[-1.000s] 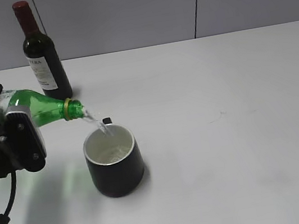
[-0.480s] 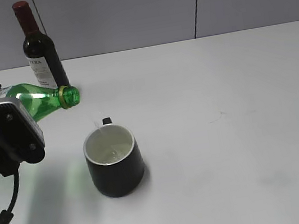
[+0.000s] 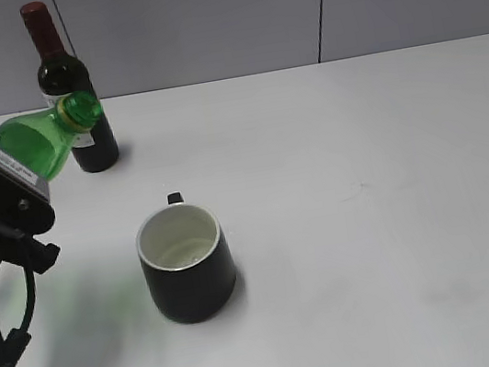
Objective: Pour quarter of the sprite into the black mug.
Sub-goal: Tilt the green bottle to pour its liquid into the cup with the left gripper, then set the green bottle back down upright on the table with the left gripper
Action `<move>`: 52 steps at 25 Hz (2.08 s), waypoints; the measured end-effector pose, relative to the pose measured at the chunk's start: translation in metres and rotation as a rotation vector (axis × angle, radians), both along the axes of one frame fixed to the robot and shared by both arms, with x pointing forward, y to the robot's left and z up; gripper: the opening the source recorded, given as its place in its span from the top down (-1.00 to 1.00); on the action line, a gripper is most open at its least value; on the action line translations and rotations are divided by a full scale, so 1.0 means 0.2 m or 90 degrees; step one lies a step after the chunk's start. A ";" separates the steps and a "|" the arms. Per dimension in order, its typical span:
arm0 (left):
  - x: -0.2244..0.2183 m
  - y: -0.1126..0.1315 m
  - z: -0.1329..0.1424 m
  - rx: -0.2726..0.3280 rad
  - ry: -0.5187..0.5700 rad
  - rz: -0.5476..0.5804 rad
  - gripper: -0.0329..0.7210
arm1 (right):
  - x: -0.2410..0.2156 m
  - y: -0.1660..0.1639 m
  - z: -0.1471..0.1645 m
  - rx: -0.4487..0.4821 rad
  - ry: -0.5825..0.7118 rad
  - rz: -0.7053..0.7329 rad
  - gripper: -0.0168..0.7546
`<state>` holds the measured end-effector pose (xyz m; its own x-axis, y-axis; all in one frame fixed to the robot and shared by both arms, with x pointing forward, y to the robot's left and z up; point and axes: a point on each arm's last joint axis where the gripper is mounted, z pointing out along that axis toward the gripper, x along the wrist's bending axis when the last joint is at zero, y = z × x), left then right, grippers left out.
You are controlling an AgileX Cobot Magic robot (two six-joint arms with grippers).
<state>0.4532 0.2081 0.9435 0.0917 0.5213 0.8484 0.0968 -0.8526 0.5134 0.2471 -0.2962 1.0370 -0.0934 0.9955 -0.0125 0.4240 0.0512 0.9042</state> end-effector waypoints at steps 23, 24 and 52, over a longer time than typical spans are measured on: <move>0.07 0.04 0.03 -0.552 -0.023 -0.016 -0.23 | 0.00 0.00 0.00 0.000 0.000 0.000 -0.57; 0.08 0.05 0.03 -0.569 -0.020 -0.037 -0.23 | 0.00 0.00 0.00 0.000 0.000 0.000 -0.57; 0.80 -0.23 -0.11 -0.606 0.113 -0.307 -0.23 | 0.00 0.00 0.00 0.000 0.000 0.000 -0.57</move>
